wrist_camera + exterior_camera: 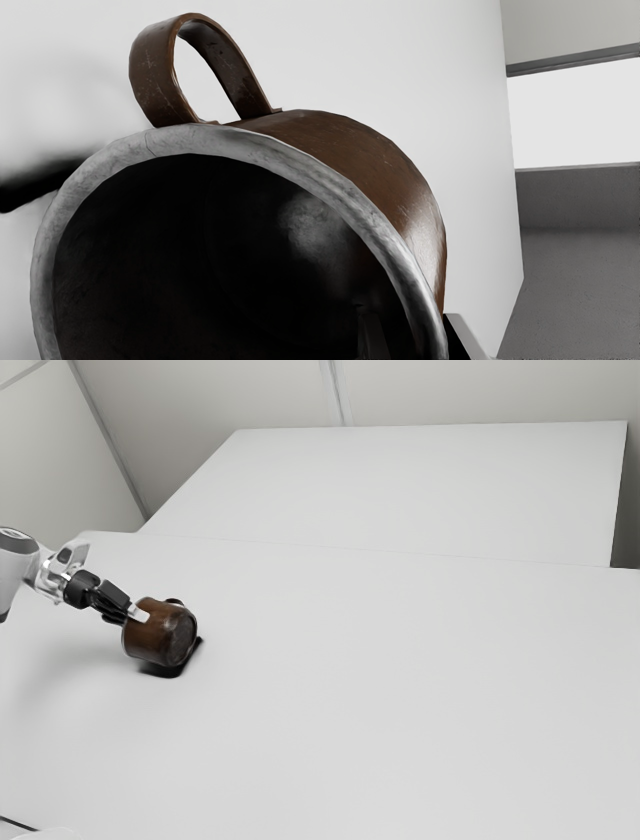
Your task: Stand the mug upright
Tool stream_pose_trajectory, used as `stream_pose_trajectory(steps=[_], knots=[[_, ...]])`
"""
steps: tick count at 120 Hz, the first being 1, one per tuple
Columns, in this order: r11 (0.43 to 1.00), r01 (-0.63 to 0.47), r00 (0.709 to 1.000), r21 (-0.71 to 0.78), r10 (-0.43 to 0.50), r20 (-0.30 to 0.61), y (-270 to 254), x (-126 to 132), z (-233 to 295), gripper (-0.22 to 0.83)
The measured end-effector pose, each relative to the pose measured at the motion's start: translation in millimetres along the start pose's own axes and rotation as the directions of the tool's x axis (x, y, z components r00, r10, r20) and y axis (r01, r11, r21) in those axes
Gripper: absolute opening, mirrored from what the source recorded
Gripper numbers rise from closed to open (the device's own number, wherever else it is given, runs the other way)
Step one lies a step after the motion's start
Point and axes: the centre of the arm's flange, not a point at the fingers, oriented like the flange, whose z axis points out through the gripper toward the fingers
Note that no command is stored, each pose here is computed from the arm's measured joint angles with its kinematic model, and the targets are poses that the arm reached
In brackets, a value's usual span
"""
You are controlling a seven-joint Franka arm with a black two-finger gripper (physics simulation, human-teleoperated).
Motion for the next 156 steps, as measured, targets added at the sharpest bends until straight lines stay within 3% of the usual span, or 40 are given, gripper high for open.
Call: stream_pose_trajectory(steps=[48,92,111,156], knots=[[0.999,-0.027,1.000,0.019,0.026,0.007,19,7,-4,-0.13],[0.968,-0.130,0.988,0.215,0.109,0.109,95,26,41,-0.15],[0.903,-0.225,0.968,0.366,0.164,0.188,127,31,80,-0.16],[0.665,-0.459,0.886,0.589,0.294,0.359,172,32,152,-0.16]])
